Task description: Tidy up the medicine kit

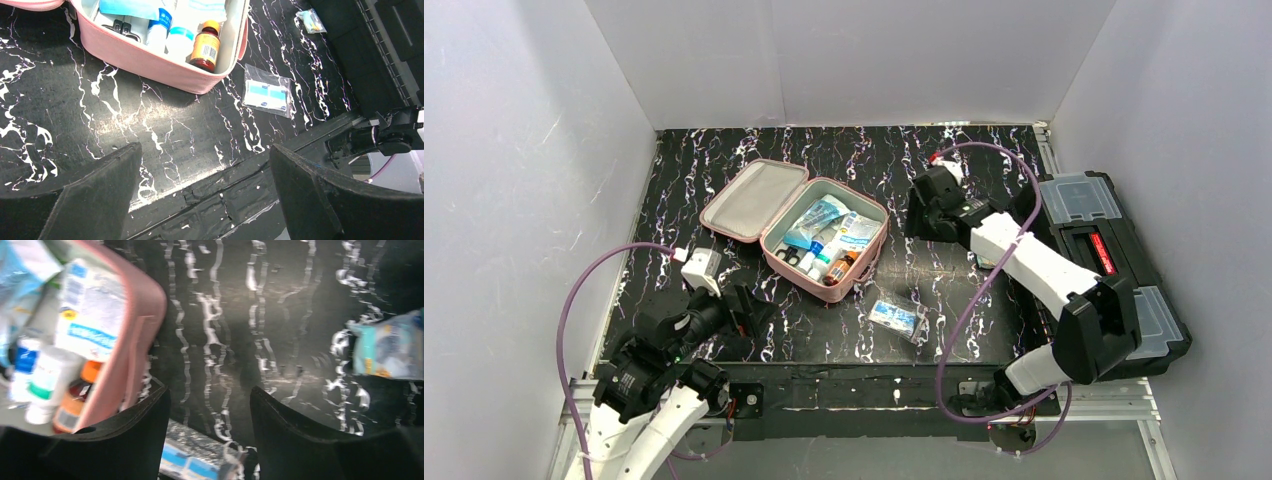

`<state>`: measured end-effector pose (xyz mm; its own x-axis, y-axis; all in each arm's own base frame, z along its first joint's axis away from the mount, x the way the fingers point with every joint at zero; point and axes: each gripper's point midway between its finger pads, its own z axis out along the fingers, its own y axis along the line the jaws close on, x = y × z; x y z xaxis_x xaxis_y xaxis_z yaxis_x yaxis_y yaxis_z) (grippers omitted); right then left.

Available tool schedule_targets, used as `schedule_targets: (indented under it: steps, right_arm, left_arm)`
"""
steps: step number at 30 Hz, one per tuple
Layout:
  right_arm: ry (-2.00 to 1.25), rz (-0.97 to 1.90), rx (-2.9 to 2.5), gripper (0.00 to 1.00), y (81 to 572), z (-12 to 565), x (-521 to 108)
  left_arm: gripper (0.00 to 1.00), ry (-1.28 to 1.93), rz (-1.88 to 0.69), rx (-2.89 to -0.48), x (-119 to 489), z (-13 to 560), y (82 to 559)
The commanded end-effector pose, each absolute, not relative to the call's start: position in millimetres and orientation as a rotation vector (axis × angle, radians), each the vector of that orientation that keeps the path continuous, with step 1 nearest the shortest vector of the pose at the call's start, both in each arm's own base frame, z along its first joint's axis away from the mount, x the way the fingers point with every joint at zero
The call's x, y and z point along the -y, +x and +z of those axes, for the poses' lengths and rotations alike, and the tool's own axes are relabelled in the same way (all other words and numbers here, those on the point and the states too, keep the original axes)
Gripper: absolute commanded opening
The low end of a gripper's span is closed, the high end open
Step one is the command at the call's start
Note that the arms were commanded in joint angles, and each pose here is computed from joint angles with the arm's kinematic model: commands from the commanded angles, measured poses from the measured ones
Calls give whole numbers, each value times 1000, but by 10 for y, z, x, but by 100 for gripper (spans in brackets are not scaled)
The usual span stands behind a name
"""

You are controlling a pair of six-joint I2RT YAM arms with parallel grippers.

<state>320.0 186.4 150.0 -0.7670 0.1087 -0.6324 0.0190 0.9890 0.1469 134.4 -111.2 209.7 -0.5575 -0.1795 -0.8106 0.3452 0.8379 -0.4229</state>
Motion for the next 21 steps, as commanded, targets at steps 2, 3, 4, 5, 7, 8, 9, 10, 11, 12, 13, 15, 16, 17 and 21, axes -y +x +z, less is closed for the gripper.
schedule_targets:
  steps: [2, 3, 4, 5, 7, 8, 9, 10, 11, 12, 13, 15, 16, 17, 21]
  right_arm:
    - [82, 29, -2494, 67, 3130, 1317, -1351]
    - [91, 6, -2505, 68, 3123, 1282, -1281]
    - [100, -20, -2516, 69, 3118, 1246, -1213]
    - [105, -49, -2528, 70, 3120, 1210, -1143]
    - [123, -96, -2557, 71, 3122, 1150, -1009]
    - [132, -115, -2564, 71, 3132, 1127, -941]
    - [135, -124, -2571, 72, 3140, 1102, -895]
    - [132, -124, -2575, 72, 3150, 1086, -867]
    - [125, -122, -2582, 73, 3162, 1064, -835]
    - [122, -126, -2590, 73, 3171, 1044, -804]
    - [121, -133, -2596, 73, 3181, 1030, -773]
    - [117, -146, -2611, 73, 3199, 984, -713]
    - [121, -154, -2619, 73, 3210, 958, -684]
    - [125, -158, -2627, 73, 3223, 934, -660]
    - [132, -157, -2644, 74, 3283, 851, -604]
  left_arm:
    - [99, 123, -679, -2072, 1117, 2079, 1363]
    - [99, 125, -679, -2076, 1121, 2073, 1363]
    - [100, 127, -680, -2077, 1123, 2071, 1364]
    - [100, 128, -681, -2078, 1125, 2070, 1363]
    - [99, 128, -680, -2078, 1124, 2070, 1363]
    - [99, 127, -680, -2076, 1123, 2073, 1363]
    - [99, 126, -680, -2075, 1121, 2073, 1361]
    - [99, 125, -681, -2073, 1120, 2074, 1360]
    - [100, 124, -681, -2072, 1118, 2074, 1359]
    - [99, 124, -681, -2070, 1117, 2079, 1358]
    - [100, 125, -682, -2069, 1118, 2081, 1358]
    - [99, 126, -684, -2069, 1121, 2081, 1358]
    - [100, 126, -684, -2070, 1122, 2079, 1357]
    - [100, 128, -684, -2070, 1124, 2079, 1358]
    - [100, 128, -685, -2066, 1121, 2086, 1353]
